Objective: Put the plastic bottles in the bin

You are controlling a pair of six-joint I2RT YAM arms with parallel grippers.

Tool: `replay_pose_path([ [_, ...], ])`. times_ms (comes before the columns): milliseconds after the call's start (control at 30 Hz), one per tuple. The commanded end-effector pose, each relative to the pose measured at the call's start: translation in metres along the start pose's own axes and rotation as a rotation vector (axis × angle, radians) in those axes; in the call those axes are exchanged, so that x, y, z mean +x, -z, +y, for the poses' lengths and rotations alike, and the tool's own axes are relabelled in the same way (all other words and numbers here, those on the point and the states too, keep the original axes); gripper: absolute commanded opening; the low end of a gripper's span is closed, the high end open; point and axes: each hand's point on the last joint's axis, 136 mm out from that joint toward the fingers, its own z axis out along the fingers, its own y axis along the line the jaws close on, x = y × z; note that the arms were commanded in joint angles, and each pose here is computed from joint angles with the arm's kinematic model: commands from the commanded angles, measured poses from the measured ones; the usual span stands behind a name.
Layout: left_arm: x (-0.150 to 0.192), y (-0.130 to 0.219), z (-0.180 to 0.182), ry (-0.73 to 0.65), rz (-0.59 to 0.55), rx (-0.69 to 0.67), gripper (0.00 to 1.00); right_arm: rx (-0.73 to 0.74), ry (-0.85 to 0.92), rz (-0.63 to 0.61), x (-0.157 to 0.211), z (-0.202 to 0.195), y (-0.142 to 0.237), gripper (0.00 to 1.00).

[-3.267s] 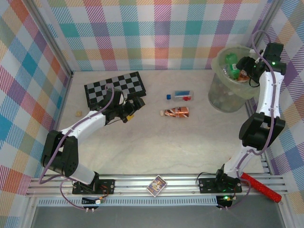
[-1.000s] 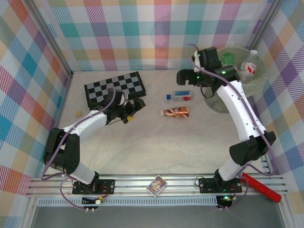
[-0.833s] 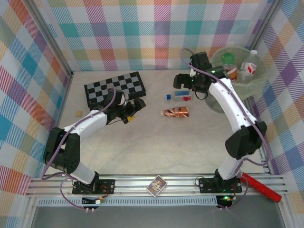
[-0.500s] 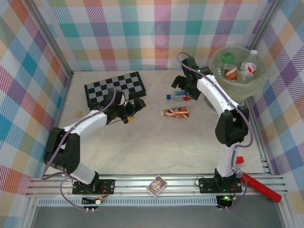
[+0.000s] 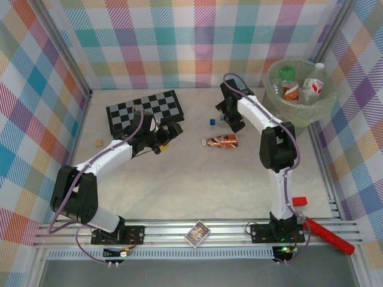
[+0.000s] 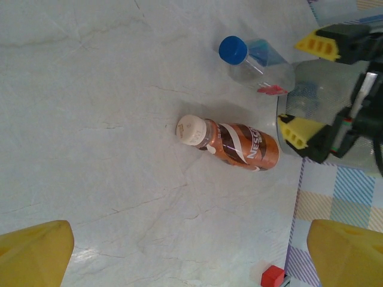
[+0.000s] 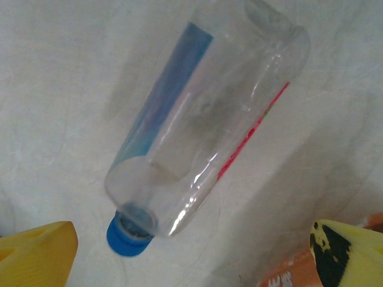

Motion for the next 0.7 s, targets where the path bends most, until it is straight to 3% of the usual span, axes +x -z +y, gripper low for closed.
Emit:
replay_pose_path([
  [0,0.007,0.004,0.004,-0.011,0.007,-0.018,1.0,0.0,-0.092,0.008,0.0,0.005,-0.013,0.99],
  [167,0.007,0.006,0.004,-0.017,0.003,-0.024,1.0,0.014,-0.098,0.004,0.001,0.007,-0.031,0.99],
  [667,0.005,0.007,0.003,-0.018,-0.003,-0.026,1.0,-0.024,-0.001,-0.025,-0.008,0.018,-0.015,0.72],
])
